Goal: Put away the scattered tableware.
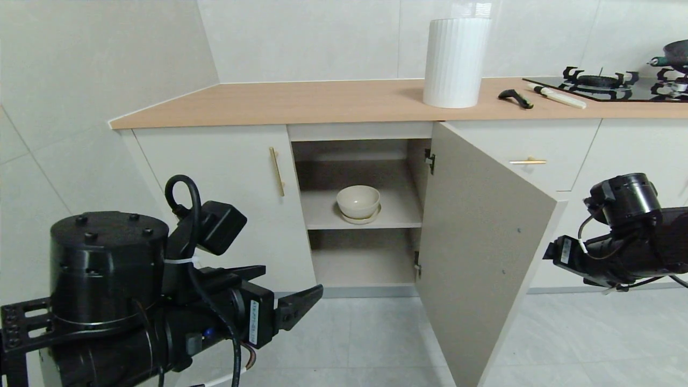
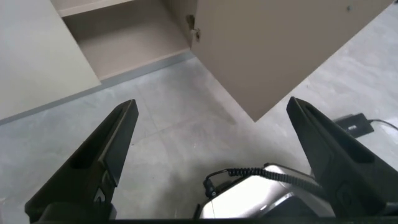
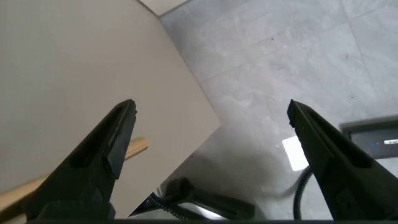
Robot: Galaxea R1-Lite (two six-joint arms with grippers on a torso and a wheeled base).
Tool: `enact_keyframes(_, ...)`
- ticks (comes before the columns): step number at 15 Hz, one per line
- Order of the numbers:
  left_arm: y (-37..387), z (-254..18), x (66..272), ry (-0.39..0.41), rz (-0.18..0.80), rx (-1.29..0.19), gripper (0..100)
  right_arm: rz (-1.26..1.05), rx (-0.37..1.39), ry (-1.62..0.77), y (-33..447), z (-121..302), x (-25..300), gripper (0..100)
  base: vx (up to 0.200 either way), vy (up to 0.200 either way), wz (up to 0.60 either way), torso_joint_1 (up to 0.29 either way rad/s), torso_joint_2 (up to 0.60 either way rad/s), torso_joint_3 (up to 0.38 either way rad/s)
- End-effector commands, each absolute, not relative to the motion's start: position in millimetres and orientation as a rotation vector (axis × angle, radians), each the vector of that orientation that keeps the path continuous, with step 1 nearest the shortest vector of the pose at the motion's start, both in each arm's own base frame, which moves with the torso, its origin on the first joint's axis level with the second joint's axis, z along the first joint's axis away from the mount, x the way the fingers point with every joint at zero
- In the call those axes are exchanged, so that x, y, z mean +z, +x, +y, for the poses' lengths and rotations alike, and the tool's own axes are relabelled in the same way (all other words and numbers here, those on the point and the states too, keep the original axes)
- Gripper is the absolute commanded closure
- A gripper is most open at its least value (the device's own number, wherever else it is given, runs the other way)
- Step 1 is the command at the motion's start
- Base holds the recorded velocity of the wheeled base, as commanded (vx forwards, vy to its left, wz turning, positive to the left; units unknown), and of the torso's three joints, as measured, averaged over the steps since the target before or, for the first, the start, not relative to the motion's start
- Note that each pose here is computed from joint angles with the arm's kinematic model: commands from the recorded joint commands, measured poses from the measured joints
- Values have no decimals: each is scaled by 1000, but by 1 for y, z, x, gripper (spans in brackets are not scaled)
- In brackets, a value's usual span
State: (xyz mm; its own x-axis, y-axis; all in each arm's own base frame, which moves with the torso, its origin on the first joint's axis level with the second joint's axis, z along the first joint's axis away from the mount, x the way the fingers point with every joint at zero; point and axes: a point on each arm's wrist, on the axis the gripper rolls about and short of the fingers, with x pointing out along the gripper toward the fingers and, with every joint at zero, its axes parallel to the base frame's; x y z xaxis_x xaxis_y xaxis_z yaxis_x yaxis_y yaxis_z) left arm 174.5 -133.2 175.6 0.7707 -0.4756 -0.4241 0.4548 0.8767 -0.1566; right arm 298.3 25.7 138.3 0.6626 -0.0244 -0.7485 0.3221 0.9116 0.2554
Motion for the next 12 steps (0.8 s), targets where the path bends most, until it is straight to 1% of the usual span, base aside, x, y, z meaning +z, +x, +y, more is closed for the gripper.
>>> enact_keyframes(1,173,-133,177,-49,467,-507,0,850,-173,376,304,35,133,0,0,0,0,0,0,0)
enact_keyframes(4,173,-132,178,-57,466,-517,0,873,-105,358,310,55,128,0,0,0,0,0,0,0)
enact_keyframes(6,173,-133,180,-91,458,-516,0,886,-56,334,317,74,123,0,0,0,0,0,0,0)
enact_keyframes(8,174,-133,187,-134,411,-519,0,892,7,311,326,98,115,0,0,0,0,0,0,0)
enact_keyframes(10,176,-131,189,-148,384,-513,0,875,73,298,336,123,103,0,0,0,0,0,0,0)
enact_keyframes(12,178,-129,190,-152,378,-503,0,872,117,289,341,143,90,0,0,0,0,0,0,0)
